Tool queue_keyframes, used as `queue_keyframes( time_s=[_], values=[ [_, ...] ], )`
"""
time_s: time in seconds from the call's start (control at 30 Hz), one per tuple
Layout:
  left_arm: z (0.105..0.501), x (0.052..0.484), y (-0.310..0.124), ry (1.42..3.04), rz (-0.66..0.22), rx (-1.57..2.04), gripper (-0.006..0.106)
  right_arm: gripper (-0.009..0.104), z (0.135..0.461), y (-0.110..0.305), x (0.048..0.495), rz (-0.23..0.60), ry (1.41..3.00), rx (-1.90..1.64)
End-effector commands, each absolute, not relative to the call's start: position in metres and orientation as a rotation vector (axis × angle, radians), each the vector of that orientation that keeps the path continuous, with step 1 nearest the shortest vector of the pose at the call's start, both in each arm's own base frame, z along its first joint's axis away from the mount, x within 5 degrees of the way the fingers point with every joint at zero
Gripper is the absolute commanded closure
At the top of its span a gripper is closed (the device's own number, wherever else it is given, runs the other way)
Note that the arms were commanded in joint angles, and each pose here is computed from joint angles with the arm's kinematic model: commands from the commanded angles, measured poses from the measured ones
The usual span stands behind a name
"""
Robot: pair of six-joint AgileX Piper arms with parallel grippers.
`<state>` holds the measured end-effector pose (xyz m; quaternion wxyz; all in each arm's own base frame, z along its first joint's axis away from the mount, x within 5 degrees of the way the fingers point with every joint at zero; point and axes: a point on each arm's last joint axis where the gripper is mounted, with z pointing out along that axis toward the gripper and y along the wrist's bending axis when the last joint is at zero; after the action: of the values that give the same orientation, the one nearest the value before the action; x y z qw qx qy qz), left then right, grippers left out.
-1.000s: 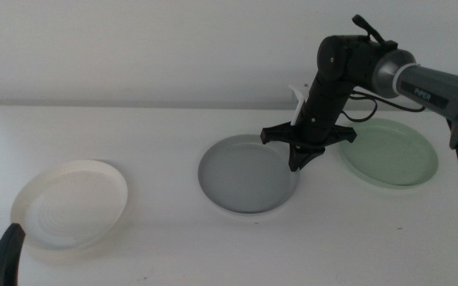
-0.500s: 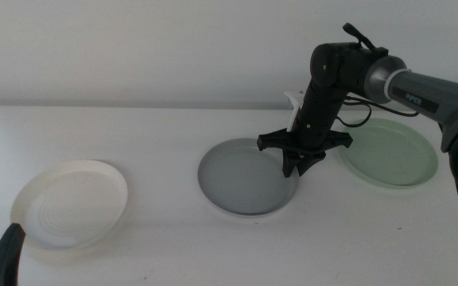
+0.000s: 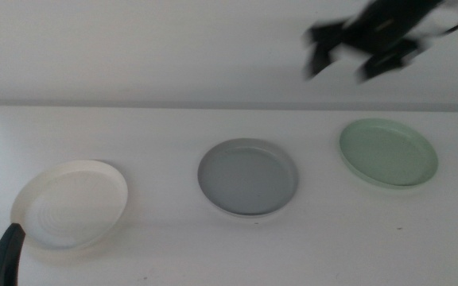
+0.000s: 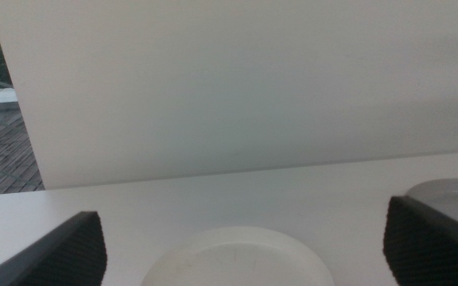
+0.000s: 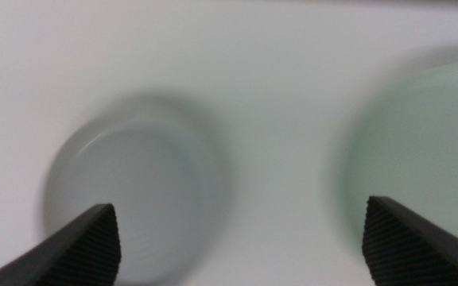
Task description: Stack the three bowls on top of each other.
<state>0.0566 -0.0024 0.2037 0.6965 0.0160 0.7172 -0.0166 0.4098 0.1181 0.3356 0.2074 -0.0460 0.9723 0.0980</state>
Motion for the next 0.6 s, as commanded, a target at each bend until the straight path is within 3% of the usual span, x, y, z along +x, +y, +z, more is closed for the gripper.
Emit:
queue_keyframes(
  time_s=[0.0,0.17,0.4,0.57],
  values=[
    [0.193,0.055,-0.003,1.586,-0.047,0.037,0.007,0.014,0.361,0.067,0.386,0.1,2.747,-0.034],
    [0.193,0.055,-0.003,1.586,-0.047,0.037,0.007,0.014,0.337,-0.015,0.356,-0.104,2.801,0.313],
    [0.193,0.055,-0.003,1.586,-0.047,0.037,0.007,0.02,0.264,-0.084,0.36,-0.096,2.867,0.611],
    [0.193,0.055,-0.003,1.586,-0.047,0.037,0.007,0.025,0.226,-0.098,0.379,-0.063,2.875,0.658]
  ],
)
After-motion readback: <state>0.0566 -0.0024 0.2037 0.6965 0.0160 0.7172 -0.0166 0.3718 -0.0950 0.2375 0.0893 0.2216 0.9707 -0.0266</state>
